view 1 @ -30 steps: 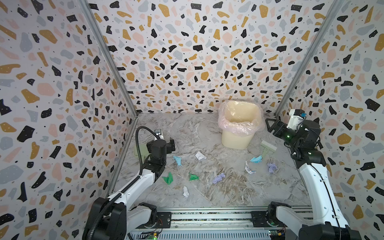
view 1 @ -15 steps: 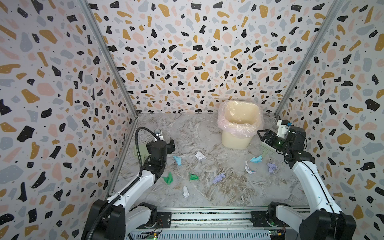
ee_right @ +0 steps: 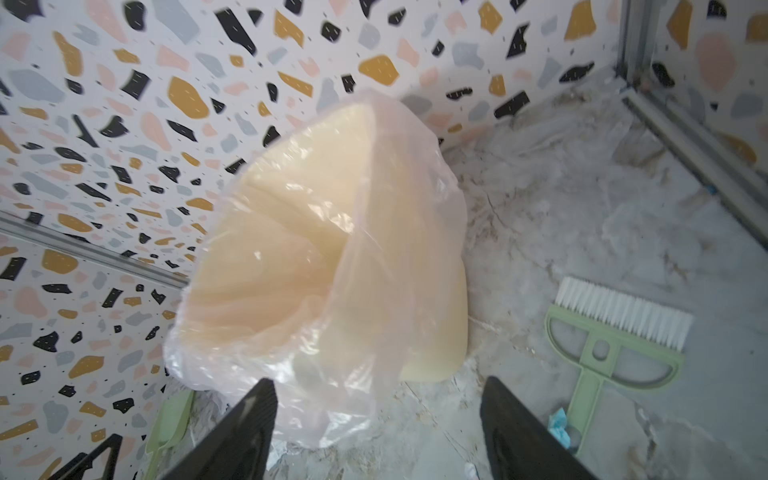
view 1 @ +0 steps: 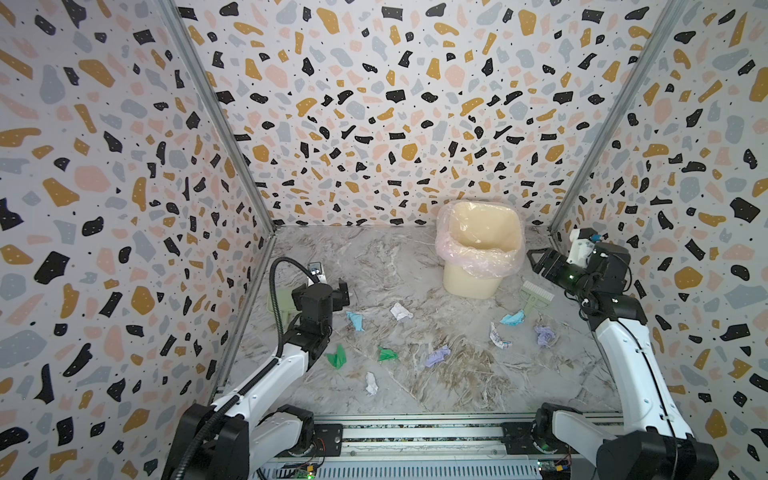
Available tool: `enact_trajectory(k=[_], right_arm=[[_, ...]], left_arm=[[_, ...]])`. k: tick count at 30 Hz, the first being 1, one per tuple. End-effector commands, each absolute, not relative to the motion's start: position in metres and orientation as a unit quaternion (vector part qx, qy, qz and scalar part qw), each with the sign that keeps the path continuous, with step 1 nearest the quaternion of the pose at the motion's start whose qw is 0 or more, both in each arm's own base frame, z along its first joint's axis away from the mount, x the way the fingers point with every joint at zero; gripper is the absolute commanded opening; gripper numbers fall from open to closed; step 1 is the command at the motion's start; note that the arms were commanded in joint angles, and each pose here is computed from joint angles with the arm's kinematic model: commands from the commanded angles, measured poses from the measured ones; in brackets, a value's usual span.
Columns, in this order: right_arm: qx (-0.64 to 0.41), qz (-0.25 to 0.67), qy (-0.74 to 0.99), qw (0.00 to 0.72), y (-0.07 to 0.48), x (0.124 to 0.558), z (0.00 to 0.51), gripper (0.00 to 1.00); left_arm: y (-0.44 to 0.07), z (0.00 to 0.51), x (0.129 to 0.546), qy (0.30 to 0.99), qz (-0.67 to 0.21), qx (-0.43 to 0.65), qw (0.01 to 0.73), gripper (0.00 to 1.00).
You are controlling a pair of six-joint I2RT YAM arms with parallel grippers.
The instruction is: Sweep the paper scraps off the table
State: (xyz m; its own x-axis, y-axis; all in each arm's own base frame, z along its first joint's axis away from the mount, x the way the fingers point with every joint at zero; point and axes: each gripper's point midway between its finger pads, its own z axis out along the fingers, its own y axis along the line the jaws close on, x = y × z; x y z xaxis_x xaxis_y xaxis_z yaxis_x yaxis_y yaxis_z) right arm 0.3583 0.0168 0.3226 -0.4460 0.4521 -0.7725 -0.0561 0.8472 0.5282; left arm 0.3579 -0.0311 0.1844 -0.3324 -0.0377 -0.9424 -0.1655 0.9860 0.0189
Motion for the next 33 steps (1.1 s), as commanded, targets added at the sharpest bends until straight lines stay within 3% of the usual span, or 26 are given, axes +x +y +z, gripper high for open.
enact_trajectory(k=[1,13,20,24,33], right_arm=[[0.109,0.251,0.797,0.538,0.015,0.372,0.344,0.77],[0.07,0.285,0.806,0.514,0.031,0.451,0.317,0.73],[0.049,0.305,0.82,0.482,0.051,0.465,0.292,0.72],[0.047,0.313,0.831,0.458,0.061,0.466,0.275,0.65],[0.017,0.329,0.841,0.429,0.095,0.472,0.259,0.61]], left_arm=[[-0.03,0.189,0.357,0.806,0.053,-0.07,0.585,0.99],[-0.035,0.188,0.357,0.81,0.04,-0.063,0.582,1.0],[-0.035,0.187,0.357,0.81,0.041,-0.065,0.582,0.99],[-0.035,0.188,0.358,0.81,0.042,-0.064,0.582,1.0],[-0.035,0.189,0.358,0.81,0.042,-0.064,0.581,0.99]])
